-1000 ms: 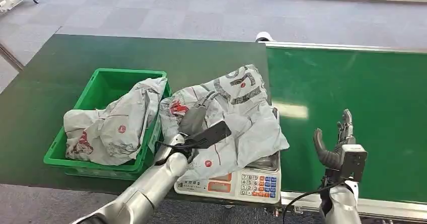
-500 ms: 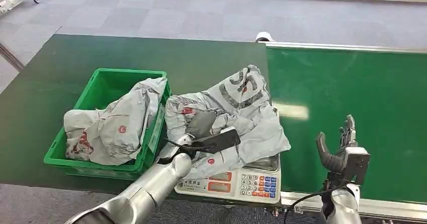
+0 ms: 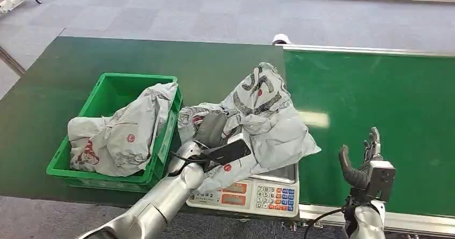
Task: Moved the parcel from conveyor to table for the left to box.
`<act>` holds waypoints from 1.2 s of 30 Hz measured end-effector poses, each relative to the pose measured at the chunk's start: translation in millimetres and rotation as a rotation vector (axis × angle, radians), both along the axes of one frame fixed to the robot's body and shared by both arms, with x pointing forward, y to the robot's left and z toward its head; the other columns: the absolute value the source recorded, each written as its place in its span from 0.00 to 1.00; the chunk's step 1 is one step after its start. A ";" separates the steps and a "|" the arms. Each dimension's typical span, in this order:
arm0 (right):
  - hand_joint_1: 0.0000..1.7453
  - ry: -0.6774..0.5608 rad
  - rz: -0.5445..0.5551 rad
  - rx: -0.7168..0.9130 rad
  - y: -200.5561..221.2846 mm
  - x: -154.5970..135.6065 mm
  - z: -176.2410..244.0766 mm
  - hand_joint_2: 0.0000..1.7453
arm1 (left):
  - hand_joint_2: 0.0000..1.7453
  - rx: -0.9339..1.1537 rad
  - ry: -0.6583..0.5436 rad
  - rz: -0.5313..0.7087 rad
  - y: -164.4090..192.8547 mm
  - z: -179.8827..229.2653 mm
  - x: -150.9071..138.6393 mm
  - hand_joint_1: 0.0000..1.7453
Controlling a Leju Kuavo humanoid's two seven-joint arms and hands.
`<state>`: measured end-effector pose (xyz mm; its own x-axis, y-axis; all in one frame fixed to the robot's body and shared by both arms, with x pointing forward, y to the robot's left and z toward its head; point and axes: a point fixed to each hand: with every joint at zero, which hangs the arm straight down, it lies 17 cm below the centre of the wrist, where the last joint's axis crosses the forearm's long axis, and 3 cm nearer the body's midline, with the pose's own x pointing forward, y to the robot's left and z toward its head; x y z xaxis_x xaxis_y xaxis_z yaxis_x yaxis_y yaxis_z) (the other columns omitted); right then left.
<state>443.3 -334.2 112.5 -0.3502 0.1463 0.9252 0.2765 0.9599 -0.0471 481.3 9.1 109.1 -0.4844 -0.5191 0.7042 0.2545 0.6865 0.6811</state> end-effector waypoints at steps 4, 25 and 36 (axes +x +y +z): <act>0.00 0.004 -0.010 0.005 -1.9 -1.7 -2.1 1.00 | 1.00 -0.198 -0.171 0.074 20.3 49.3 -0.1 1.00; 0.00 0.008 -0.038 0.031 -6.9 -1.9 -4.7 1.00 | 1.00 -1.005 -1.005 0.275 219.9 346.5 -185.8 1.00; 0.00 0.009 -0.027 0.041 -5.4 -1.3 -5.7 1.00 | 1.00 -0.941 -1.328 0.420 281.3 386.2 -264.7 1.00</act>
